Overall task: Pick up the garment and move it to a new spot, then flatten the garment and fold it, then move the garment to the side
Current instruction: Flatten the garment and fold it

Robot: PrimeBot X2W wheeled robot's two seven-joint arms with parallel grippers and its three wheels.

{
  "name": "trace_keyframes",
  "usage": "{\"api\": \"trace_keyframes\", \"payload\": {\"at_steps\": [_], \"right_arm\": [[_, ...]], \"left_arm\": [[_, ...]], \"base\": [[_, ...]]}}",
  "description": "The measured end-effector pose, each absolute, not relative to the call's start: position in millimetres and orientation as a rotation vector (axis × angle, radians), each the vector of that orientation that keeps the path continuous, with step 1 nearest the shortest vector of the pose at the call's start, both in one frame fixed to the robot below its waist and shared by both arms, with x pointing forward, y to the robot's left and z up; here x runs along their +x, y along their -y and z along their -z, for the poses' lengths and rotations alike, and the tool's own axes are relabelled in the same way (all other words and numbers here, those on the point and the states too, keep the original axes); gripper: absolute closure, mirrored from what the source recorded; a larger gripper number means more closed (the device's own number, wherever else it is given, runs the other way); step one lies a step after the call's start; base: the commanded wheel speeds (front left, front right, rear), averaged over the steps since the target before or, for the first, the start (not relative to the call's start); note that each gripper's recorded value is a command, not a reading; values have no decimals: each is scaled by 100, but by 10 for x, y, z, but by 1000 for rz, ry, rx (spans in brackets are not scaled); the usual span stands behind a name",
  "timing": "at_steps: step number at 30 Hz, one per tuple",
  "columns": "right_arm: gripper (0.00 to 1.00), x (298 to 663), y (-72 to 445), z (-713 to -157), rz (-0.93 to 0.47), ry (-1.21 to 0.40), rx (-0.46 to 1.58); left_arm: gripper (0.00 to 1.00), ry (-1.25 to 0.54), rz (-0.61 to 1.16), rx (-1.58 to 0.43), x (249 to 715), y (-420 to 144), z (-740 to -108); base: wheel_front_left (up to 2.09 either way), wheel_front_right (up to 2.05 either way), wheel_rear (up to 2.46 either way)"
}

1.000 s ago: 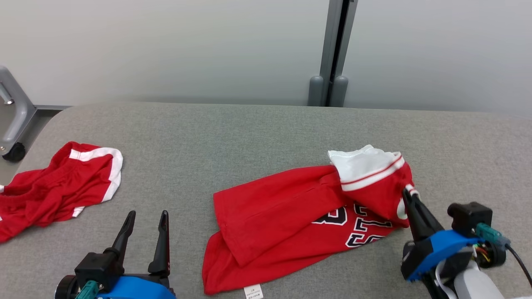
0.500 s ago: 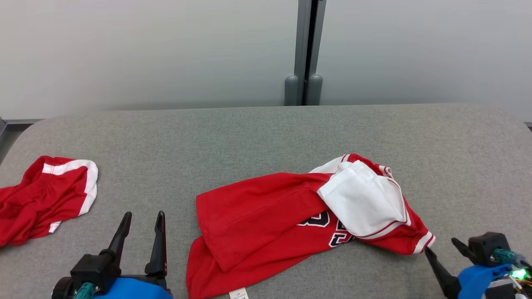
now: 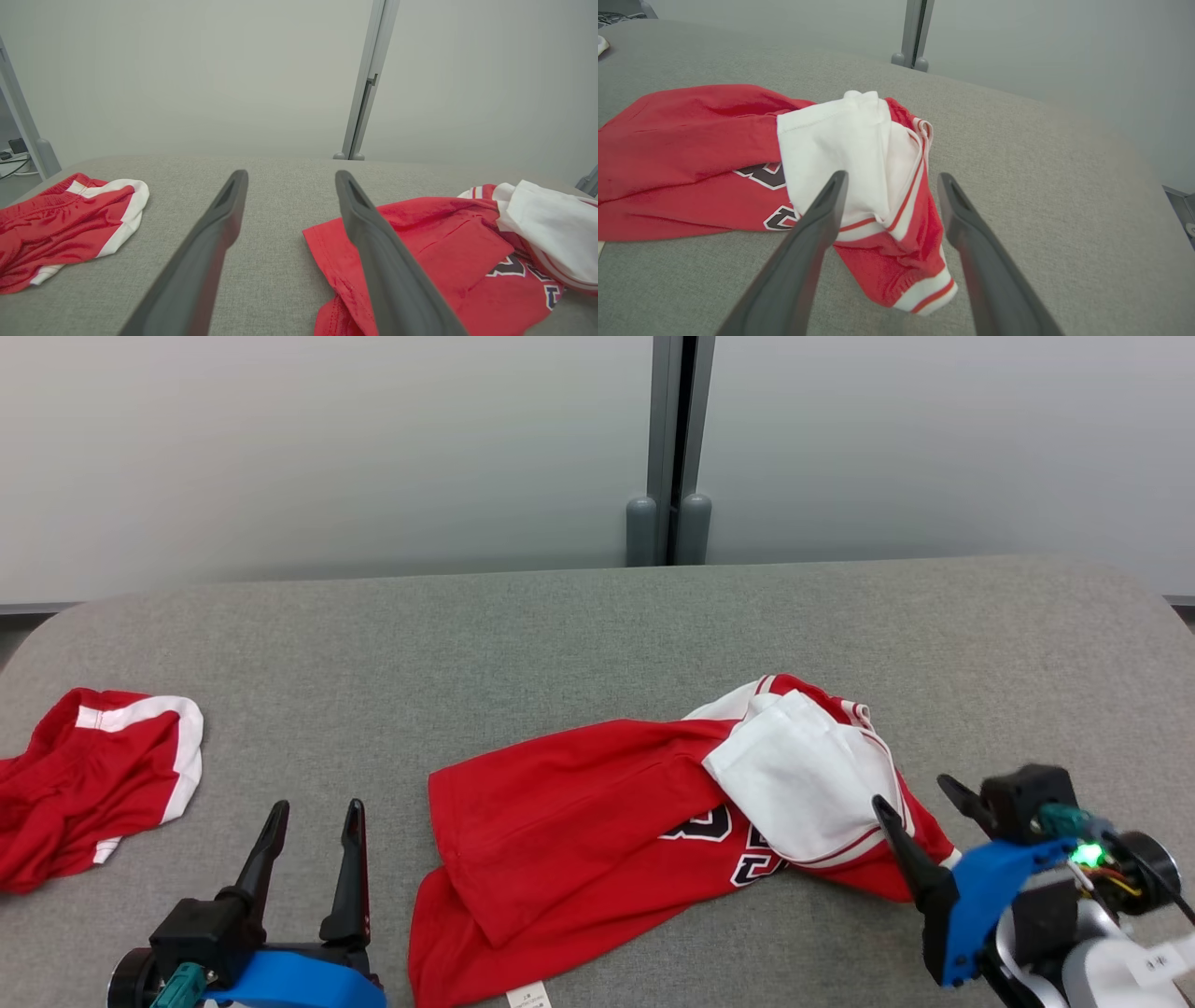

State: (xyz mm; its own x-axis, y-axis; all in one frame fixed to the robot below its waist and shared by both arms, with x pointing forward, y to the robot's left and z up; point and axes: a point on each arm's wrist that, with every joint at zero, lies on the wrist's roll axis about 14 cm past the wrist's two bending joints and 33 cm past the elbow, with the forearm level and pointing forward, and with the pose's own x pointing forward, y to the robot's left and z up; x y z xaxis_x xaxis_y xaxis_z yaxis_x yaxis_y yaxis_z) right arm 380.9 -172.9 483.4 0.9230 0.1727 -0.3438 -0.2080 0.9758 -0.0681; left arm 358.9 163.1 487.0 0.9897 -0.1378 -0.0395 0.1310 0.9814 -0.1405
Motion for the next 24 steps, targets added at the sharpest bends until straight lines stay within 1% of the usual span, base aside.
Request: {"api": "trace_keyframes", "payload": {"at_steps": [7, 11, 19, 20, 21, 22, 23, 24], "right_arm": [[0, 4180, 1587, -4627, -236, -526, -142], [0, 4256, 1431, -4471, -286, -615, -165], [0, 4317, 1410, -4319, -302, -660, -197], [9, 4313, 1396, -4307, -307, -663, -199], [41, 4302, 1383, -4289, -312, -669, -201], [87, 4294, 1366, -4282, -318, -670, -202], [100, 4285, 1342, -4283, -327, -665, -204], [100, 4267, 1318, -4277, -337, -666, -211]], "left_arm": [[0, -54, 136, -132, 3654, -1637, -4861], [0, -58, 115, -130, 3653, -1702, -4851], [0, -71, 88, -125, 3638, -1791, -4806], [0, -71, 87, -124, 3638, -1792, -4806], [0, -71, 87, -125, 3640, -1791, -4806], [0, -71, 86, -128, 3641, -1791, -4806], [0, -71, 86, -130, 3643, -1787, -4808], [0, -70, 89, -130, 3646, -1778, -4811]], "base": [[0, 0, 0], [0, 0, 0], [0, 0, 0], [0, 0, 0], [0, 0, 0], [0, 0, 0], [0, 0, 0], [0, 0, 0]]}}
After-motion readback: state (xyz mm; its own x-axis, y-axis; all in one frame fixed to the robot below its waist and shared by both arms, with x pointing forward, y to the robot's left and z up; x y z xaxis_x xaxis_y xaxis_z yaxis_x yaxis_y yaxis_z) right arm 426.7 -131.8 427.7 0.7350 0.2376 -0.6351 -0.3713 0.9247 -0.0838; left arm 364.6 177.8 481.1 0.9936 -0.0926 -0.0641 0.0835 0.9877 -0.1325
